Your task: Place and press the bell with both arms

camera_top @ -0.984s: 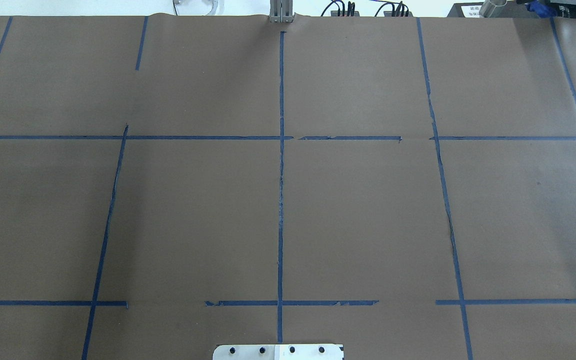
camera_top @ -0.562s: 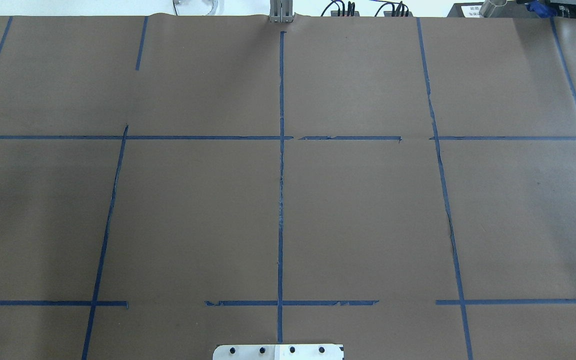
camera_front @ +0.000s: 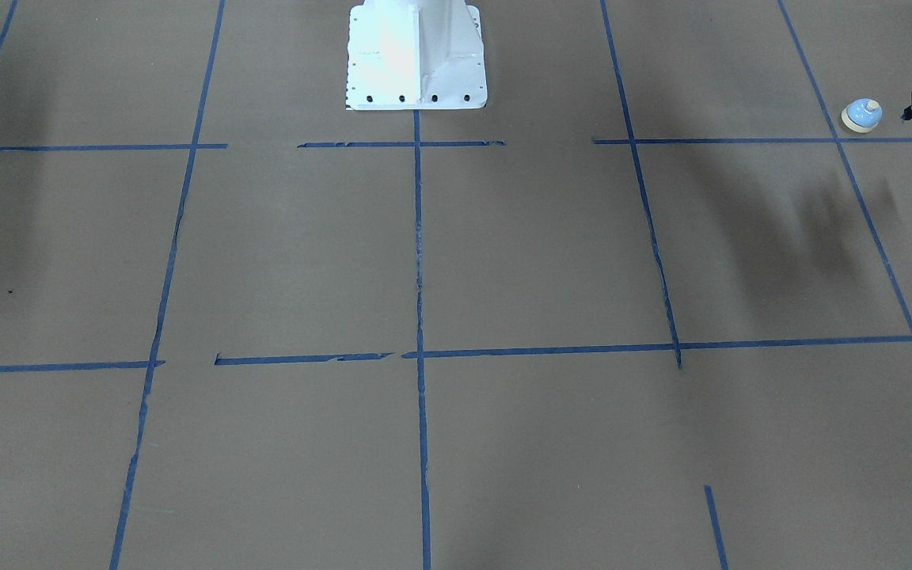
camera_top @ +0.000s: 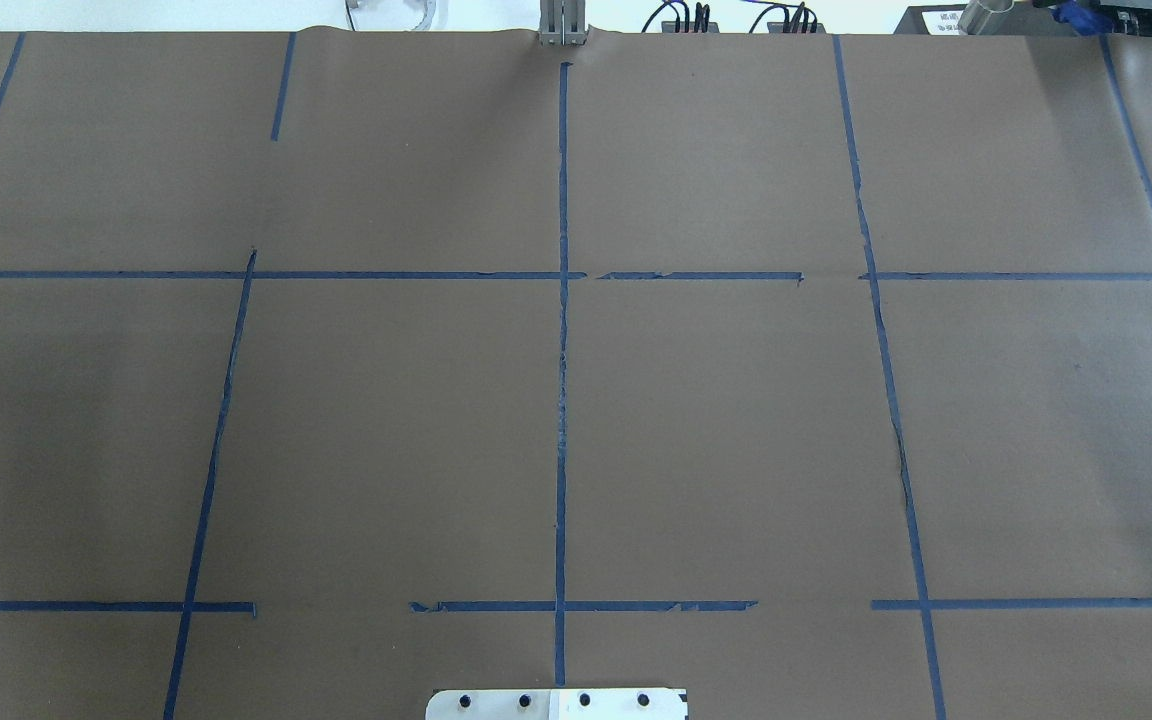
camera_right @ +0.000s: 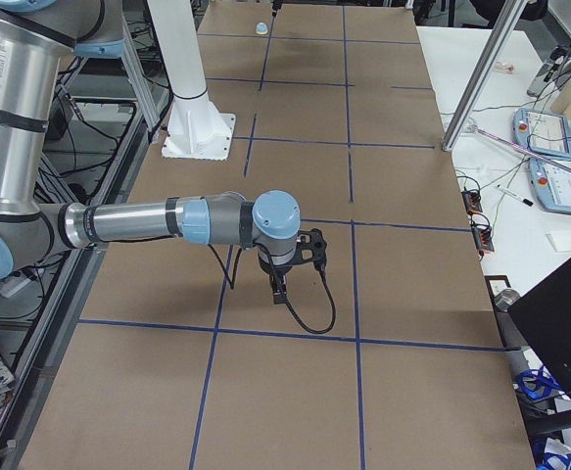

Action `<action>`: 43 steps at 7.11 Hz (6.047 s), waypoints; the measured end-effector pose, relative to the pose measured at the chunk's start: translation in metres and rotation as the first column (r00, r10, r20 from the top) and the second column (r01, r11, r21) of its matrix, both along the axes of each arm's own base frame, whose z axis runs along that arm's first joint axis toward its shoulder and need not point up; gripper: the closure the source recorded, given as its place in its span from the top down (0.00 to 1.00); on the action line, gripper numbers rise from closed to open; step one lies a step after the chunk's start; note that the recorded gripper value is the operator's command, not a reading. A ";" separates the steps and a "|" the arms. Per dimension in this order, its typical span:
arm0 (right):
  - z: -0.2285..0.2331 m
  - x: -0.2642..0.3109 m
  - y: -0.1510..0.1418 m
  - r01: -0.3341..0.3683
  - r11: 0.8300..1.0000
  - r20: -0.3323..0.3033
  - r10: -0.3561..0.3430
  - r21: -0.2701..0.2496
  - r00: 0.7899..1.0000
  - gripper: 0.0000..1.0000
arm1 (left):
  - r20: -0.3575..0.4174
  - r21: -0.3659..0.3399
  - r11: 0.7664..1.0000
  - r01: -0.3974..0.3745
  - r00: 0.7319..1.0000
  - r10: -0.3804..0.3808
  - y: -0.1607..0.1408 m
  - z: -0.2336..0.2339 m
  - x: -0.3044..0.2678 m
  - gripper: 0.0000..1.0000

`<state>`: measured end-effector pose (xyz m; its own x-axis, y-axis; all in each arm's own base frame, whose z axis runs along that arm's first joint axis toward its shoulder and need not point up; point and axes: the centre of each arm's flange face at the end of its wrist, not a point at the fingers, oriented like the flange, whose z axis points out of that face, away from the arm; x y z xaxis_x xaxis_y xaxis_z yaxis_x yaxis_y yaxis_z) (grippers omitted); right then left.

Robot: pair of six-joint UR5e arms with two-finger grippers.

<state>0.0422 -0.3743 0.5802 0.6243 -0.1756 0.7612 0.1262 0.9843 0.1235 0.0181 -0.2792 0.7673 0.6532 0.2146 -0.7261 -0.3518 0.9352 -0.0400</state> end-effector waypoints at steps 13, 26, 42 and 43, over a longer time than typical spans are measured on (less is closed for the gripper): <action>0.001 -0.001 0.005 0.003 1.000 0.018 -0.003 -0.007 1.000 1.00 | -0.030 -0.035 0.980 -0.196 0.980 0.195 0.051 0.047 0.060 0.99; 0.002 -0.003 0.009 0.002 1.000 0.042 -0.001 -0.019 0.999 1.00 | -0.281 0.063 0.983 0.171 0.948 -0.147 -0.091 -0.210 0.181 0.06; 0.000 -0.022 0.005 0.047 0.999 0.056 -0.046 -0.023 0.997 1.00 | -0.010 -0.323 0.874 0.363 0.922 -0.386 -0.274 -0.580 0.616 1.00; 0.000 -0.024 0.004 0.052 0.998 0.057 -0.050 -0.022 0.997 1.00 | -0.013 -0.322 0.875 0.362 0.922 -0.387 -0.274 -0.581 0.615 1.00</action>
<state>0.0180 -0.3703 0.5799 0.5710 -0.1876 0.7993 0.1698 0.9795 0.1086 0.6336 -0.5536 0.1864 0.5810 -0.2771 -0.7653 0.0089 0.9424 -0.3345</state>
